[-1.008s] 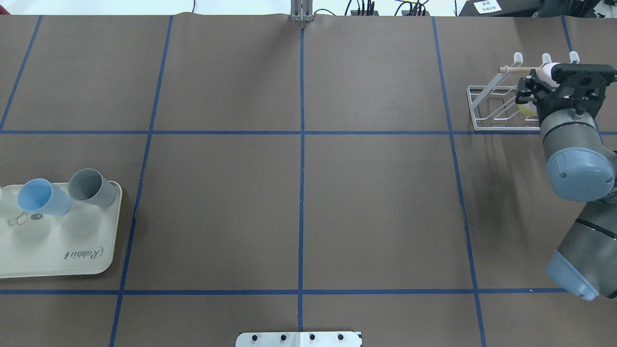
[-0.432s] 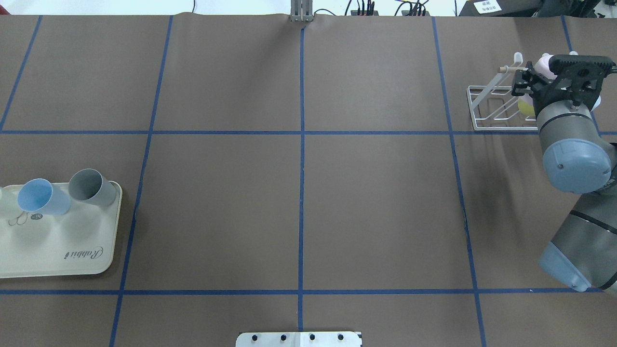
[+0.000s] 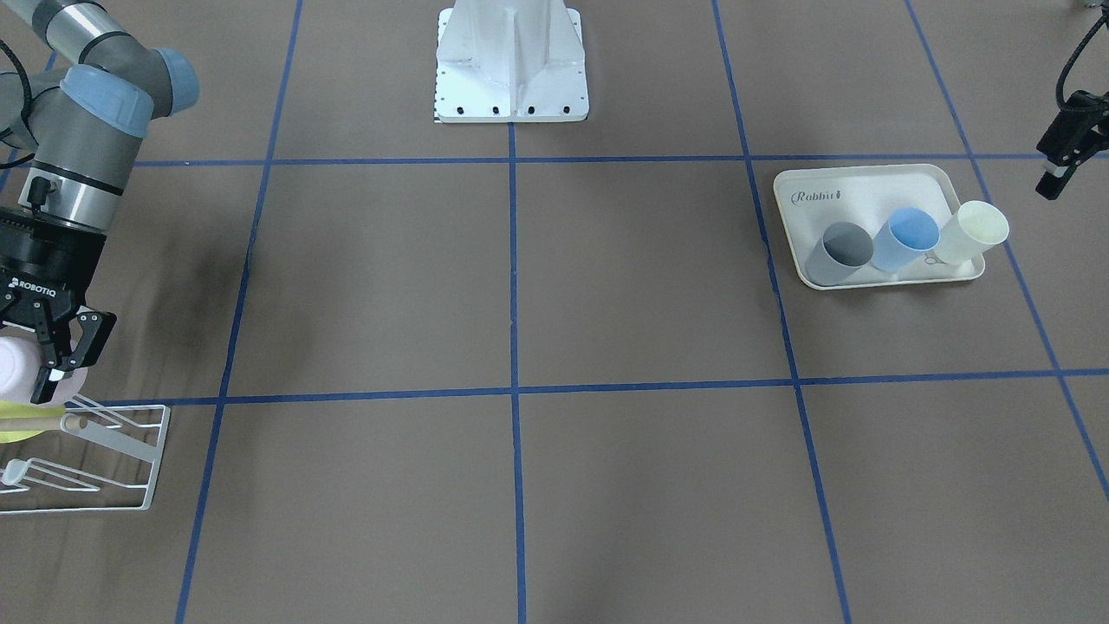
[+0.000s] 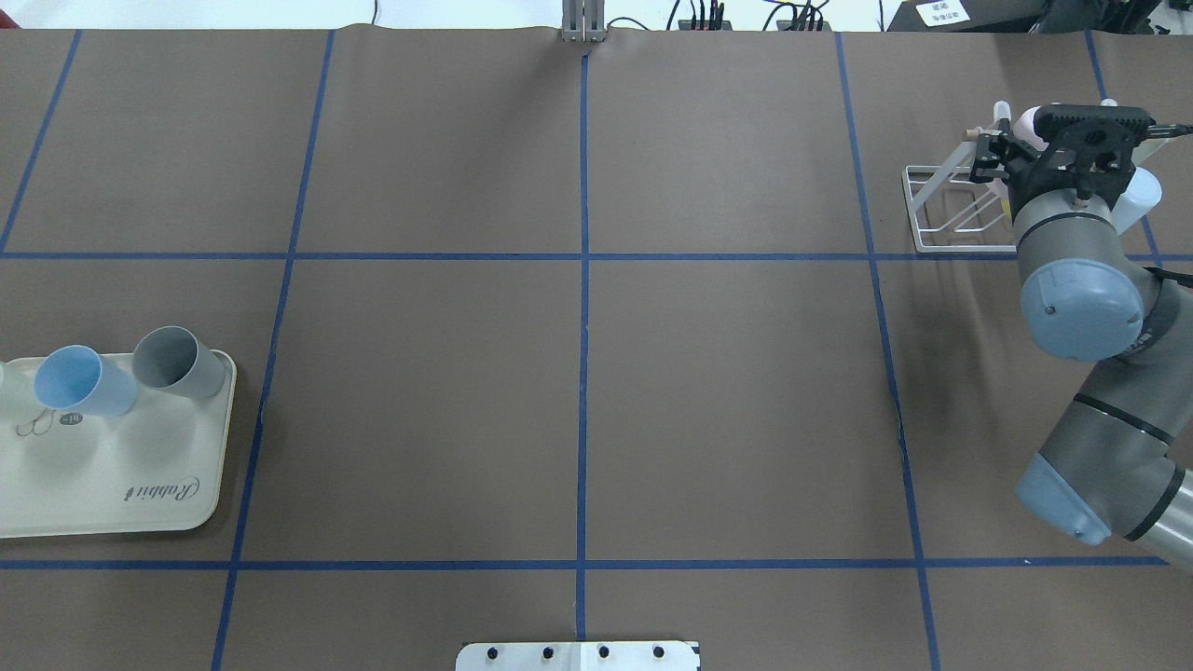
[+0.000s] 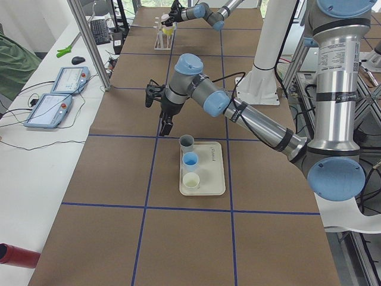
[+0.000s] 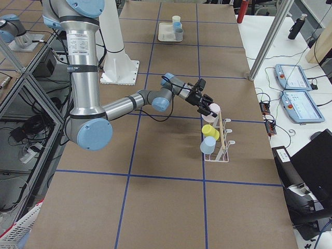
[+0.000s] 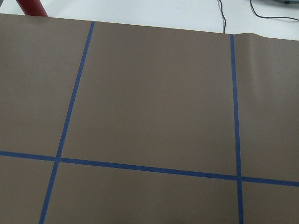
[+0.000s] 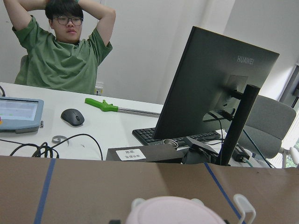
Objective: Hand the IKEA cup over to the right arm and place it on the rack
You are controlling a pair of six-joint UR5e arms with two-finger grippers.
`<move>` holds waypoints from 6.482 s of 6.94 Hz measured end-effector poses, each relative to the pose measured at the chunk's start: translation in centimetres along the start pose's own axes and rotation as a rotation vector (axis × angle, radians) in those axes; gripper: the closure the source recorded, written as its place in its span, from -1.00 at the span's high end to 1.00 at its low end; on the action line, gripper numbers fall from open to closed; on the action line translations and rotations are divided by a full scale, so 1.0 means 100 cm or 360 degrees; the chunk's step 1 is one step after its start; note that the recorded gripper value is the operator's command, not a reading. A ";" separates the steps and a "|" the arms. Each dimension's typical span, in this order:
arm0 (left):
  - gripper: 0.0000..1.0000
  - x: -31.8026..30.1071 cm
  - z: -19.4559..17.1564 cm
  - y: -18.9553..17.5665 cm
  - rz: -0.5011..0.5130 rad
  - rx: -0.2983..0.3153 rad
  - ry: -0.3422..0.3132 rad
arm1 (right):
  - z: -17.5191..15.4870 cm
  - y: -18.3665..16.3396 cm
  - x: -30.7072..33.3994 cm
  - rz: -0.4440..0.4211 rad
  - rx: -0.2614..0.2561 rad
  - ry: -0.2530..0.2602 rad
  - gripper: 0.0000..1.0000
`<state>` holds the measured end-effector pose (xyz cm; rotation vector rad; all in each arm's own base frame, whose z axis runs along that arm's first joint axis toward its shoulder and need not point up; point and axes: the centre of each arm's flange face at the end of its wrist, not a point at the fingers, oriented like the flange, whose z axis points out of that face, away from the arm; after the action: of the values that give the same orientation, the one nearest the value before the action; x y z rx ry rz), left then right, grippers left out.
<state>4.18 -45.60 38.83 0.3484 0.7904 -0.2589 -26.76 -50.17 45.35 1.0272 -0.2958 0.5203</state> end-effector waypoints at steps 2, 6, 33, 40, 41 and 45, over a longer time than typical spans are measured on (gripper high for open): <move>1.00 0.000 0.000 0.000 -0.0001 0.0001 0.0001 | 0.002 0.001 -0.001 -0.0001 -0.0001 0.0003 -1.00; 1.00 0.000 -0.001 0.000 -0.0004 0.0001 0.0001 | 0.008 0.011 0.001 -0.0023 -0.0016 0.0023 -0.95; 0.99 -0.188 0.166 0.081 0.0302 -0.0580 0.0063 | -0.229 -0.080 -0.205 0.1520 -0.0835 -0.1355 0.99; 1.00 -0.192 0.194 0.106 0.0152 -0.0515 0.0182 | -0.228 -0.079 -0.205 0.1513 -0.0833 -0.1351 0.99; 1.00 -0.186 0.199 0.112 0.0176 -0.0545 0.0188 | -0.228 -0.078 -0.205 0.1511 -0.0834 -0.1349 0.99; -1.00 -0.168 0.213 0.134 0.0282 -0.0627 0.0212 | -0.227 -0.078 -0.205 0.1511 -0.0831 -0.1347 0.99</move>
<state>11.30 -40.28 67.78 0.0627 0.9143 0.0889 -39.89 -39.22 18.83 0.4852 -1.6317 0.7665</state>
